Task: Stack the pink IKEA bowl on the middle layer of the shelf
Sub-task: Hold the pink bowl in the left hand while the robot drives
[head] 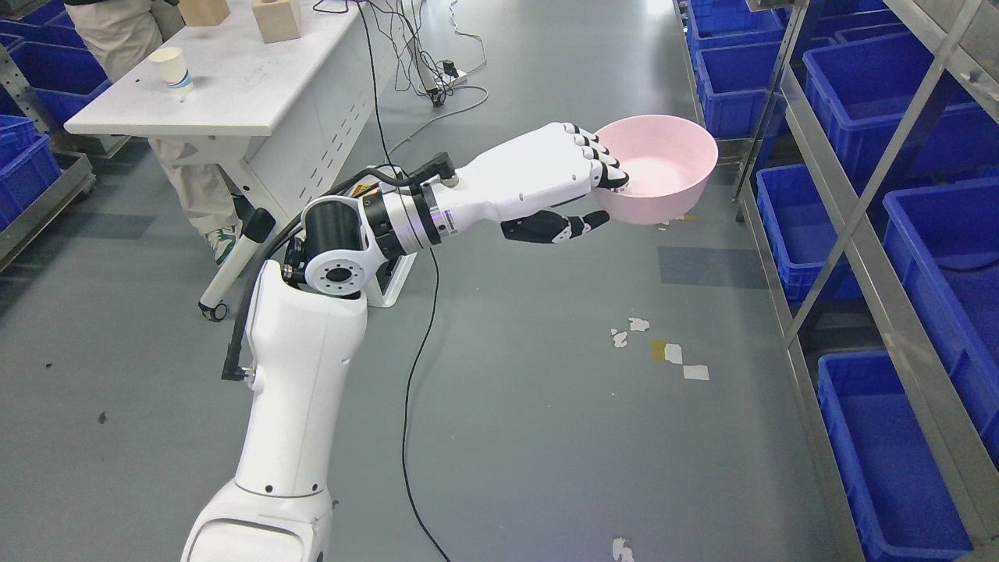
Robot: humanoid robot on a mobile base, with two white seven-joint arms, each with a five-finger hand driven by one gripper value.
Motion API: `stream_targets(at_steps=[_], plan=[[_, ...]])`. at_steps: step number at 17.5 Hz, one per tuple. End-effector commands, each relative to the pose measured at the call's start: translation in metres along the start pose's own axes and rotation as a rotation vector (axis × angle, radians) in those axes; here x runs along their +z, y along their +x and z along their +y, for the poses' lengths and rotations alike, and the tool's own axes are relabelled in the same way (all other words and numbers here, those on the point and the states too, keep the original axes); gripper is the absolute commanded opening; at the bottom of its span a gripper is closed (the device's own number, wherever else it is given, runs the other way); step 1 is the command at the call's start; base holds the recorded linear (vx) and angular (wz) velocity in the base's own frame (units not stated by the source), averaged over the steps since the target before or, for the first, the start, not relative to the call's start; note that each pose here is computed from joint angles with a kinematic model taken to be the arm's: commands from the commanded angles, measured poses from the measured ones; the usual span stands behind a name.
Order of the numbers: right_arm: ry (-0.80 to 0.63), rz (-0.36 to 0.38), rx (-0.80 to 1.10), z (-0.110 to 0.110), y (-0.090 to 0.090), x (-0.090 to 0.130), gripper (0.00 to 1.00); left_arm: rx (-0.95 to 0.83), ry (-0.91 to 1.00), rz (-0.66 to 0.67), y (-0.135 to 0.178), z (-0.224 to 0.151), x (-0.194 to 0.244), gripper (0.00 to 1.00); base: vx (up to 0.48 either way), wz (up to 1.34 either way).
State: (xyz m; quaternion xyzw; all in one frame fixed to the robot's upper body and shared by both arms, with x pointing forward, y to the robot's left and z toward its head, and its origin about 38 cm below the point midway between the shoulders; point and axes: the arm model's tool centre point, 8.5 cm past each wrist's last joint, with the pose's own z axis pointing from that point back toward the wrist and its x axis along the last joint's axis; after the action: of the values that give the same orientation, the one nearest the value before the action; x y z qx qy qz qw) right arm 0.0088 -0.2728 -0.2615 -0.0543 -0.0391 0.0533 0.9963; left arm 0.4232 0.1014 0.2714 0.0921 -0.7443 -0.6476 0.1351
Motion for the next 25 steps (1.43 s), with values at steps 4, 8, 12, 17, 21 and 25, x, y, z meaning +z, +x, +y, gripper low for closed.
stream_targets(at_steps=[4,8,12,17,21,25], plan=[[-0.016,0.006,0.002,-0.0101,-0.0096,0.0004,1.0,-0.008,-0.014,0.007,-0.0019,-0.0006,0.0047,0.01,0.178,0.01],[-0.016,0.006,0.002,-0.0101,-0.0096,0.0004,1.0,-0.008,-0.018,0.002,-0.0008,-0.0014,0.0033,0.02,0.246,-0.03],[-0.016,0.006,0.002,-0.0101,-0.0096,0.0004,1.0,-0.007,-0.01,0.011,-0.0026,-0.0004,0.006,0.02,0.259,-0.03],[-0.016,0.006,0.002,-0.0101,-0.0096,0.0004,1.0,-0.005,-0.006,0.006,-0.0017,-0.0005,0.0049,0.02,0.242,0.04],[-0.016,0.006,0.002,-0.0101,-0.0096,0.0004,1.0,-0.005,-0.005,0.006,-0.0017,-0.0003,0.0049,0.02,0.232,0.09],[-0.016,0.006,0.002,-0.0101,-0.0096,0.0004,1.0,-0.005,-0.005,0.006,-0.0017,-0.0003,0.0049,0.03,0.17,0.14]])
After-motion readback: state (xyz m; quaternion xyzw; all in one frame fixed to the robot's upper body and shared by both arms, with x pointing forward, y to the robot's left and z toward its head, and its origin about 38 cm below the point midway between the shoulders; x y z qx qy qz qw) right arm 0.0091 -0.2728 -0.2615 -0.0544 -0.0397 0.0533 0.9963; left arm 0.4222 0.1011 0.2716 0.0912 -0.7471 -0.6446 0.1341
